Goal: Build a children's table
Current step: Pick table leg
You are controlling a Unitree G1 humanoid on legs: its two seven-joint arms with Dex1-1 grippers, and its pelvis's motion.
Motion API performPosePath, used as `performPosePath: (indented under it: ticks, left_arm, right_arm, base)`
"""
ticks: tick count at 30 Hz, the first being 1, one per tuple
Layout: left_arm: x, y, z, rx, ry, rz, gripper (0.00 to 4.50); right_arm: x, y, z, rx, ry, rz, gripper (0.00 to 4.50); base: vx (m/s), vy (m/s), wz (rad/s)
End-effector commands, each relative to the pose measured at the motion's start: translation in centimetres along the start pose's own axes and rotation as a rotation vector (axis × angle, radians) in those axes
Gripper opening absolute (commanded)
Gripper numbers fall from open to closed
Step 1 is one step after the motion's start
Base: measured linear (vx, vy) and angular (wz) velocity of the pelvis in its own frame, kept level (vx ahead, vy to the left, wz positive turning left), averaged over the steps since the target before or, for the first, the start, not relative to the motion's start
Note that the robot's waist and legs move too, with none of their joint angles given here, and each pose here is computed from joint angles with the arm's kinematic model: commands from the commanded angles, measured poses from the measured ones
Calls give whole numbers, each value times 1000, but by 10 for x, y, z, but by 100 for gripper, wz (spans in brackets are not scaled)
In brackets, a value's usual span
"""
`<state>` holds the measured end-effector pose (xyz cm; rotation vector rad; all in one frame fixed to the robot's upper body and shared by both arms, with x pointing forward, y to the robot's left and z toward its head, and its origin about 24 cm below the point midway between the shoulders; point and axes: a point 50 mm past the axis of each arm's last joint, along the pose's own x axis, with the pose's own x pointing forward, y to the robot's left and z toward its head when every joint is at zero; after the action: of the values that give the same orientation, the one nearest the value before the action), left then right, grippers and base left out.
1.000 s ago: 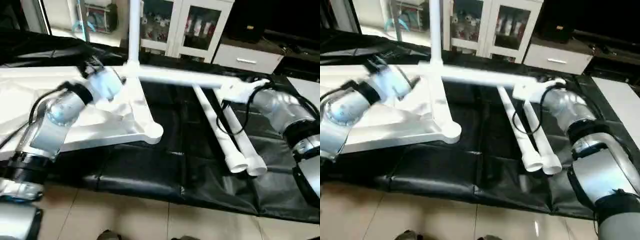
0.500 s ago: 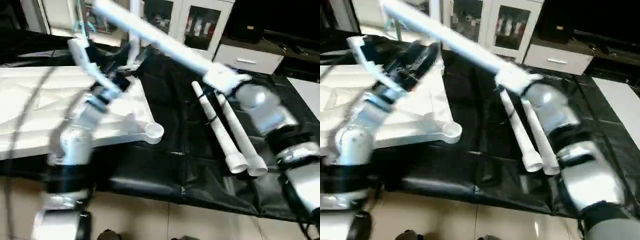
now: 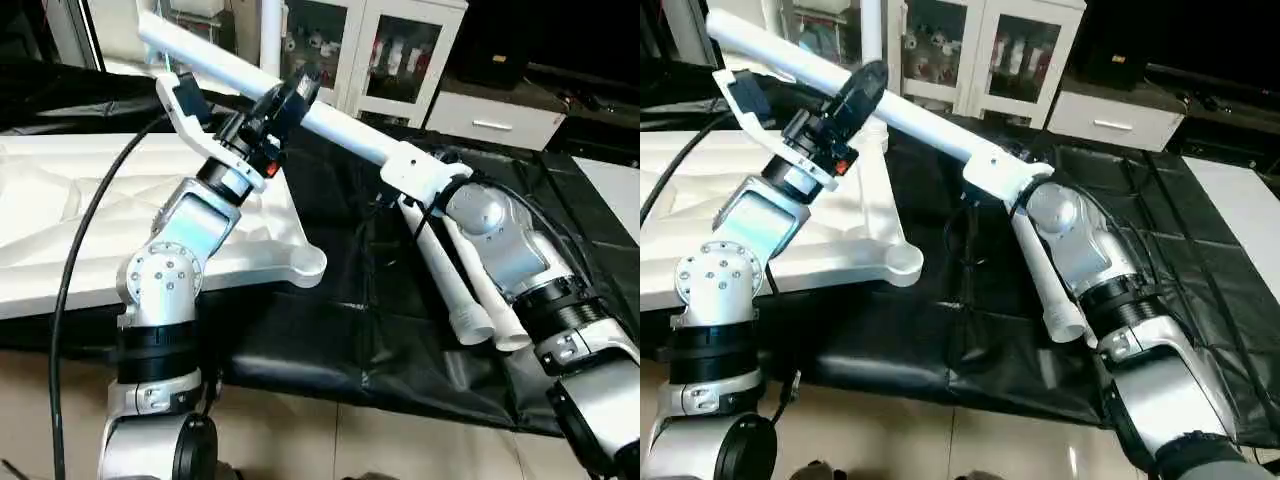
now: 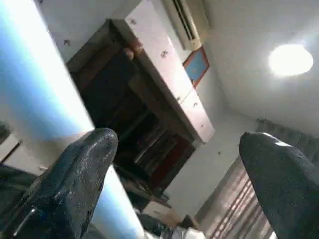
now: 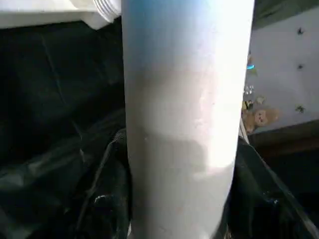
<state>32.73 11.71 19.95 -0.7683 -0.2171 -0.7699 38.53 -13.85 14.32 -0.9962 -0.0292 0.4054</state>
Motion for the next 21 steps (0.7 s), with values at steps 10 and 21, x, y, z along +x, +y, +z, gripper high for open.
performPosePath:
  ticks: [10, 21]
  left_arm:
    - [-7, 6, -4, 18, 23, 70, 450]
    - [6, 13, 4, 21, -26, 117, 450]
  right_arm:
    - [-8, -24, 0, -12, 12, -82, 189]
    - [-9, -4, 12, -9, -25, -30, 189]
  base:
    - [0, 0, 0]
    - [0, 0, 0]
